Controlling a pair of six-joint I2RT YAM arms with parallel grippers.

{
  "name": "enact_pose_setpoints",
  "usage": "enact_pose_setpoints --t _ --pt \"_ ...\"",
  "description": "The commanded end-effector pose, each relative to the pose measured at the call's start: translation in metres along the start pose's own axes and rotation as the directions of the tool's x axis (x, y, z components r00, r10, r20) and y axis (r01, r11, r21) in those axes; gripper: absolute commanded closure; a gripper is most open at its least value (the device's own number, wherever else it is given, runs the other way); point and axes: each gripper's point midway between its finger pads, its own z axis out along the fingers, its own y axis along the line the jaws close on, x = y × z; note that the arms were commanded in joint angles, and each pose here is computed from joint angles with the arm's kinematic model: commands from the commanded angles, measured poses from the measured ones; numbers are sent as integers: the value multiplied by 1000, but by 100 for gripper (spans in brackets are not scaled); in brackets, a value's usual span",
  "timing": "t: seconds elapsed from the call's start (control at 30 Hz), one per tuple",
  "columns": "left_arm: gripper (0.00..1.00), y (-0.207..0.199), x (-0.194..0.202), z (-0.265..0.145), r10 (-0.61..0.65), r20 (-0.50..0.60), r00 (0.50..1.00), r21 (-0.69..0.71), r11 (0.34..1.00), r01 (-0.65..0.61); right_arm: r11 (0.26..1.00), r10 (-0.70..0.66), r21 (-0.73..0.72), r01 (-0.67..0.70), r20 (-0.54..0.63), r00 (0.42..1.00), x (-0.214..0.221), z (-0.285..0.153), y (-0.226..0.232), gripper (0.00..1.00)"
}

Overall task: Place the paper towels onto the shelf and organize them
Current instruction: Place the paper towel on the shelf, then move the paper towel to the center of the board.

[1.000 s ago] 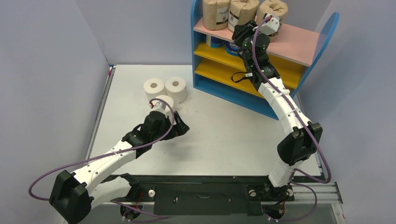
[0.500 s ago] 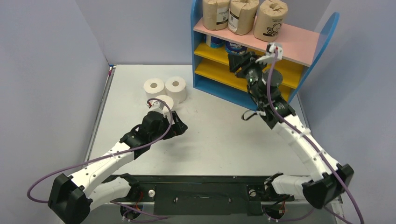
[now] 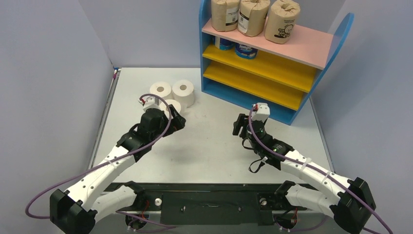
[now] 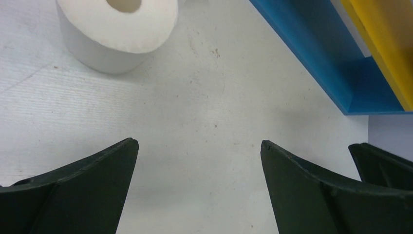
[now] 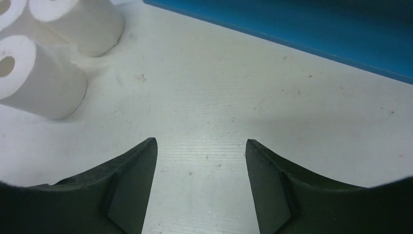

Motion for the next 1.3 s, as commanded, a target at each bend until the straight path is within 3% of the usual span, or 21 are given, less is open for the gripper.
enact_pose_setpoints --t 0.0,0.1,0.17,0.23,0.47,0.67,0.9,1.07,1.27 --pt "4 -6 -41 -9 9 108 994 -25 1000 -6 983 111 138 -123 95 989 -19 -12 -26 35" --pt "4 1 -55 -6 -5 115 993 -51 999 11 978 127 160 -133 43 991 -3 -10 -29 30" --pt "4 10 -66 -3 -36 111 993 -60 997 43 988 123 100 -121 -18 992 10 -6 -19 17" --pt "4 21 -74 1 -88 105 991 -59 994 94 988 147 45 -145 -41 988 19 -3 -14 12" --pt "4 57 -87 22 -205 108 973 -106 971 216 983 183 -14 -183 -23 983 37 -2 -17 17" --pt "4 72 -78 51 -207 72 976 -168 962 217 984 110 -121 -127 -135 985 57 -4 4 19" --pt "0 80 -92 74 -183 90 979 -248 948 200 984 114 -121 -133 -152 982 68 -3 3 21" --pt "8 96 -85 96 -185 64 981 -328 924 195 990 89 -100 -104 -145 985 65 -4 -3 23" --pt "13 96 -85 106 -211 81 974 -319 920 226 990 82 -104 -97 -140 987 64 -6 -3 23"
